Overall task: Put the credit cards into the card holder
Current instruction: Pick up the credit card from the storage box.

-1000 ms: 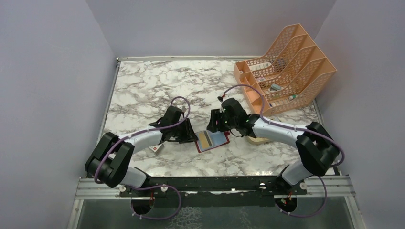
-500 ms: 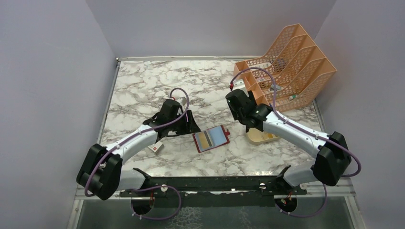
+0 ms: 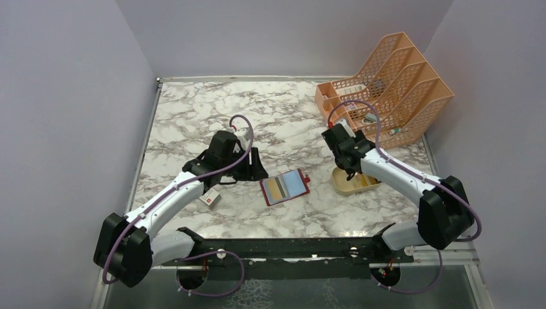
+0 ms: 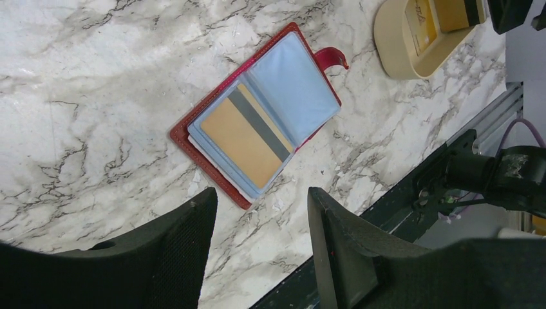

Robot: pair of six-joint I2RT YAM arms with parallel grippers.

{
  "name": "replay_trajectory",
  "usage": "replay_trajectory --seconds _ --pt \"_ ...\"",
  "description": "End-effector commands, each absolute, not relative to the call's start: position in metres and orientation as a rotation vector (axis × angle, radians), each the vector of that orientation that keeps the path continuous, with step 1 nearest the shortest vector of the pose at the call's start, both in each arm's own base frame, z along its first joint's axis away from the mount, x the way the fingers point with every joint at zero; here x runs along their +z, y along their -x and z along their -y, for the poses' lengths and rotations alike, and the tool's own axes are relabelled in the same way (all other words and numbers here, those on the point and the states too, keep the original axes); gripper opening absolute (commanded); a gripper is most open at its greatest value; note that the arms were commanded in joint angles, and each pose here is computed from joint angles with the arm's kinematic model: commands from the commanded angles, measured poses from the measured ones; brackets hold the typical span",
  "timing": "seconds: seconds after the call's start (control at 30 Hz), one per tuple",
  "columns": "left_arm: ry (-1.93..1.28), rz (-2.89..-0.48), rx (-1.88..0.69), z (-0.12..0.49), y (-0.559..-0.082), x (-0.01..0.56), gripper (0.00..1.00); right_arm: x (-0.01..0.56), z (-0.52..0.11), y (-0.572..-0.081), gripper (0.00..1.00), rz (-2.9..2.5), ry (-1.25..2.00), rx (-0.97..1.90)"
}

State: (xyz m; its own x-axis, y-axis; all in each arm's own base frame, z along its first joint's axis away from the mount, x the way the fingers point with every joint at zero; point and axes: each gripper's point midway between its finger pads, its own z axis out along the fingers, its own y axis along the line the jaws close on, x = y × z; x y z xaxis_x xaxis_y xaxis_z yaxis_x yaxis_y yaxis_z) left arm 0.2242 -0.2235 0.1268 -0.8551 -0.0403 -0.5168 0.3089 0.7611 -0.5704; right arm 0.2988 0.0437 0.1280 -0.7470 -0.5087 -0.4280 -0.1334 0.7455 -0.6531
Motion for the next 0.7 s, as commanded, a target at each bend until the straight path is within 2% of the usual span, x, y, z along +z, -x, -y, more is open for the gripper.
replay_trajectory --seconds 0.0,0.27,0.67 --pt "-0.279 -2.408 -0.922 0.223 -0.22 0.141 0.57 0.115 -0.022 -0.293 0.61 -2.368 0.56 -0.961" --pt "-0.289 -2.398 -0.913 0.221 -0.22 0.143 0.57 0.087 -0.001 -0.287 0.57 -2.405 0.641 -1.1" --pt "-0.284 -2.407 -0.899 0.219 -0.221 0.141 0.57 0.076 0.009 -0.293 0.54 -2.376 0.673 -1.181"
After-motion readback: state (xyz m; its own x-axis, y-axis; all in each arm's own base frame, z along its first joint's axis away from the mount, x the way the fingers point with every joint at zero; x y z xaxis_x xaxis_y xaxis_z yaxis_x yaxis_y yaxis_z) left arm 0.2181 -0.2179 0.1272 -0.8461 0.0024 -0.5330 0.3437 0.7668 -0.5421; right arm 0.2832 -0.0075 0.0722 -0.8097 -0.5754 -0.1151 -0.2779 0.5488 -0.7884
